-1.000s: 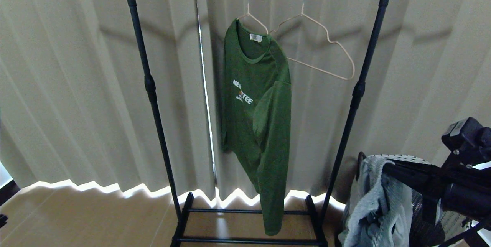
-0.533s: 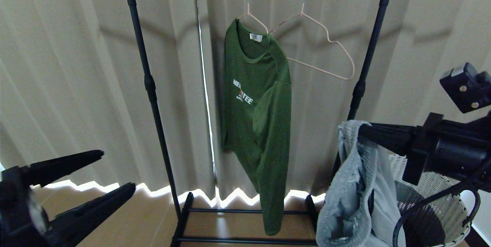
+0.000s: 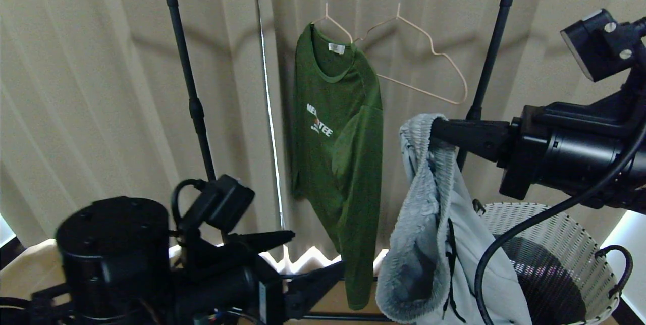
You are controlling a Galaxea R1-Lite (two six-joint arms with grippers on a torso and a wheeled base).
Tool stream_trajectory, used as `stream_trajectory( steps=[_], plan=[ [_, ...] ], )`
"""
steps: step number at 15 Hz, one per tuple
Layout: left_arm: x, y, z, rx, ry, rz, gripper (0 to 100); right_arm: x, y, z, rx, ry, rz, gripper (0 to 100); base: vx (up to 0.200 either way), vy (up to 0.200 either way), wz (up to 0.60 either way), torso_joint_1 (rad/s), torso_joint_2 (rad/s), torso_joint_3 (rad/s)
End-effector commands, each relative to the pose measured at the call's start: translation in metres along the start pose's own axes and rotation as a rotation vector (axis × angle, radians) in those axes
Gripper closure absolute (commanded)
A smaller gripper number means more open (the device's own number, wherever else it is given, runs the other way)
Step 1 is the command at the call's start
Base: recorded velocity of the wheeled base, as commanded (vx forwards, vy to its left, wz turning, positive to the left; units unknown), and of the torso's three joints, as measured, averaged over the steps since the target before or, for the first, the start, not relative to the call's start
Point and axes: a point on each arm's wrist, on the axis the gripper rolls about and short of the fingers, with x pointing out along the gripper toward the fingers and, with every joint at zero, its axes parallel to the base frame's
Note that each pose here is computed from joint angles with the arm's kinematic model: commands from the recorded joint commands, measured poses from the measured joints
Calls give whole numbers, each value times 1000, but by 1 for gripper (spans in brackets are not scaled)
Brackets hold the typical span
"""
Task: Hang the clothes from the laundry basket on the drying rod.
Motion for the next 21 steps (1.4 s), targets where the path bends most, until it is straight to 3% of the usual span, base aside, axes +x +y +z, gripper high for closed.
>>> stream_trajectory(
  steps=[1, 4, 8, 17, 18, 21],
  plan=[
    [42, -16, -26, -33, 107, -1, 0, 4, 2, 8, -6, -20, 17, 100, 0, 0, 0, 0, 0, 0],
    [62, -33, -32, -90, 117, -5, 0, 3, 5, 7, -11, -33, 62, 100, 0, 0, 0, 0, 0, 0],
    [87, -34, -32, -138, 80, 78, 0, 2, 7, 11, -4, -59, 74, 100, 0, 0, 0, 0, 0, 0],
    [84, -24, -52, -132, 140, 166, 0, -1, 9, 13, -8, -71, 79, 100, 0, 0, 0, 0, 0, 0],
    [84, -23, -53, -129, 141, 176, 100, -1, 9, 13, -8, -70, 79, 100, 0, 0, 0, 0, 0, 0],
    [74, -24, -49, -99, 118, 186, 100, 1, 8, 11, -6, -62, 78, 100, 0, 0, 0, 0, 0, 0]
  ],
)
